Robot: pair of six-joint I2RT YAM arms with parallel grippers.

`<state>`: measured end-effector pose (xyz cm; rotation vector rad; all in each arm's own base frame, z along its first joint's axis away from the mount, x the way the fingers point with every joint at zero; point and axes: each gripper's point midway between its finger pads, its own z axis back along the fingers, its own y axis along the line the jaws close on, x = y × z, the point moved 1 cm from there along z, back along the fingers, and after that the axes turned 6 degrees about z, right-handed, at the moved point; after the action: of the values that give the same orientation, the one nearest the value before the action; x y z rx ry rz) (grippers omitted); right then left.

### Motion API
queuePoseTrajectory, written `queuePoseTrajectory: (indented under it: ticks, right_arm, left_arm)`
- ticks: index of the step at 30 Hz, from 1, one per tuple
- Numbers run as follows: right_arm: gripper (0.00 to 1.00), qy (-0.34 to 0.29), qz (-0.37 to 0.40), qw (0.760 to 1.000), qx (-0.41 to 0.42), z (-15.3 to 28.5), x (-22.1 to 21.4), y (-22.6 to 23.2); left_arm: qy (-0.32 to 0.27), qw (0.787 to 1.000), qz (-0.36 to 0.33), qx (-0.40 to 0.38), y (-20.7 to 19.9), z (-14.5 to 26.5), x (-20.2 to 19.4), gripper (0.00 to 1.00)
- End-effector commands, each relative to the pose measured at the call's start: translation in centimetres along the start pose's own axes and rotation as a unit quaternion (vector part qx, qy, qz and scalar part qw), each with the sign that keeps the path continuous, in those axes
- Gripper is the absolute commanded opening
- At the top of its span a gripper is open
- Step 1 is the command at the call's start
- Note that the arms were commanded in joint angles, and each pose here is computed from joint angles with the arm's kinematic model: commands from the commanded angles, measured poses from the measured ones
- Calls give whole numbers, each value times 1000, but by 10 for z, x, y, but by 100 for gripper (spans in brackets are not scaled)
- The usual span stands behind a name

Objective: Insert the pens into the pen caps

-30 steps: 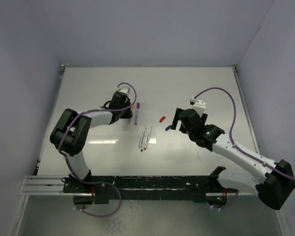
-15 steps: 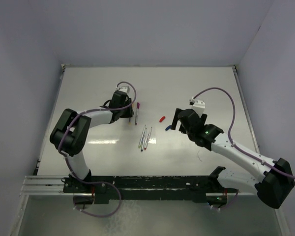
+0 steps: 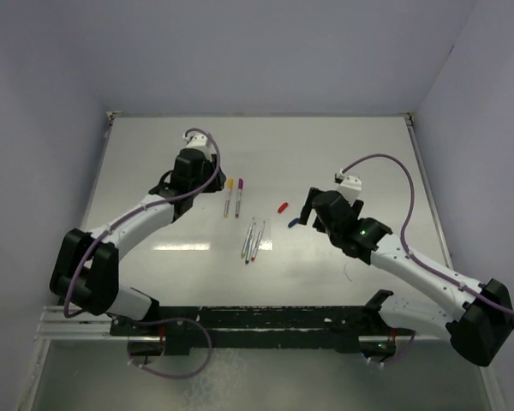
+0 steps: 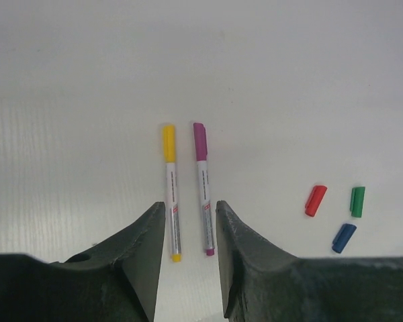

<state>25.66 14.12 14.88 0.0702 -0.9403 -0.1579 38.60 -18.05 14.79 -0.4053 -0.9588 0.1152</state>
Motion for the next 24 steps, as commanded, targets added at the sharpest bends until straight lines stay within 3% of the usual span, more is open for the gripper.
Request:
queuePoseTrajectory:
  ticks: [1,7,12,24]
  right_arm:
    - [100,-5,-42,999,-31,0,3,-6]
    - [100,10,-40,998,-49,-2,-1,-9]
    - [100,6,-43,998,-53,-5,-3,-9]
    - [100,-7,8,998,-68,-4,-5,-25]
  left_arm:
    - [-5,1000,-10,-2,7,27,-3,40]
    - [33,999,-29,-25,1,53,-35,39]
    - [55,992,-106,-29,-26,68,-67,38]
    - [134,981,-132,-47,-40,51,-128,38]
